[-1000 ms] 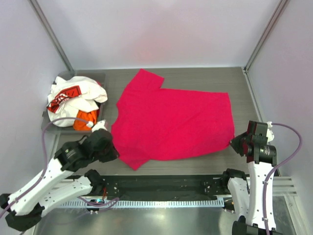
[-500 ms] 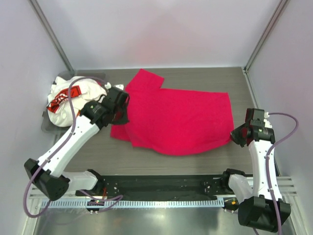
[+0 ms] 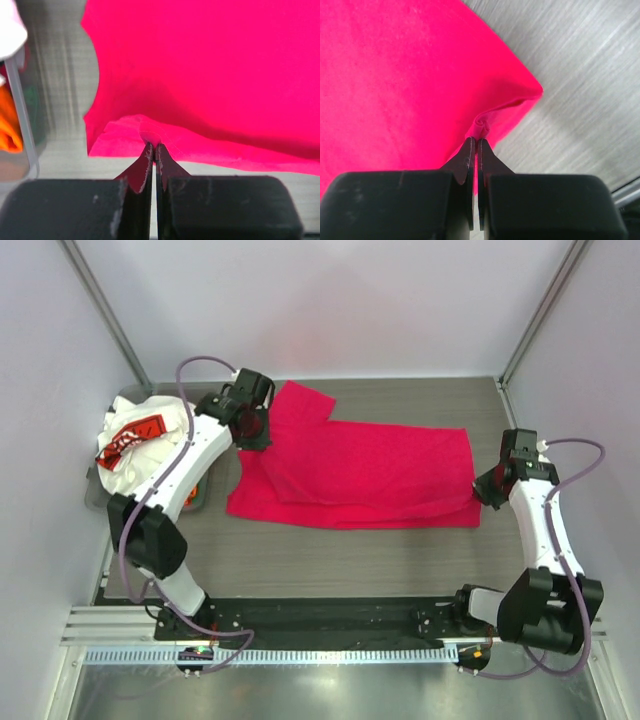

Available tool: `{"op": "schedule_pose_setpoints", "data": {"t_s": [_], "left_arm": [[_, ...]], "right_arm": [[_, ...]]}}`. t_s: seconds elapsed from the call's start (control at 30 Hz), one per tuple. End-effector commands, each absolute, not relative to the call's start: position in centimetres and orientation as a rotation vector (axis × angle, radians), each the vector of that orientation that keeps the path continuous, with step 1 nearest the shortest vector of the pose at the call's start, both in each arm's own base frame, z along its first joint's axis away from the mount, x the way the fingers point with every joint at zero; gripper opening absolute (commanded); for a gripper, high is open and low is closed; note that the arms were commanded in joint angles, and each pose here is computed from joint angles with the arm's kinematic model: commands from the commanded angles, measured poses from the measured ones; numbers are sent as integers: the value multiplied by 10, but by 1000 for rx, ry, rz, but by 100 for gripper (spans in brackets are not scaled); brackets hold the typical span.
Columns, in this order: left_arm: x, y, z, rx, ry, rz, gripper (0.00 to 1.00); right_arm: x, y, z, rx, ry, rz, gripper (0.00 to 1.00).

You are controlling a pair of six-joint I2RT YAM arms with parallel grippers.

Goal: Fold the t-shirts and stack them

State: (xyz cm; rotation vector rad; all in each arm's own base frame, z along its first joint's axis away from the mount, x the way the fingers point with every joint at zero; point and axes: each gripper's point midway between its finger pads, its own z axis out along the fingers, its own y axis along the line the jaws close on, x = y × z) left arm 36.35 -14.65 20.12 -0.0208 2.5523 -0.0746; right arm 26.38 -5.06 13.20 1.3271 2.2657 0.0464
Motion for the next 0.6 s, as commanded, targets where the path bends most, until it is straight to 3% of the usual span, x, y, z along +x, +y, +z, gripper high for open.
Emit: {"op": "schedule_pose_setpoints", "data": {"t_s": [0.0,0.37,0.43,0.47,0.5,0.53,0.57], "left_arm": [[390,-149,223,25,2489,-97,0],[445,-129,157,-24,2646,88,0],[456,-124,153,-78,2653,82,5],[456,-124,148,-90,2682,69,12],[466,-121,142,-122,2701,53,23],[465,-122,144,-133,2723,26,50],[455,-118,145,-139,2770,53,57]], "right_arm": [[291,-61,140,1297,2211,34,1],[340,-71,109,1288,2299,13,1],[356,-74,110,1219,2335,18,25],[360,-77,100,1229,2364,10,85],[360,-81,99,1240,2372,4,99],[363,-83,102,1232,2372,13,100],[359,-86,102,1248,2378,9,100]]}}
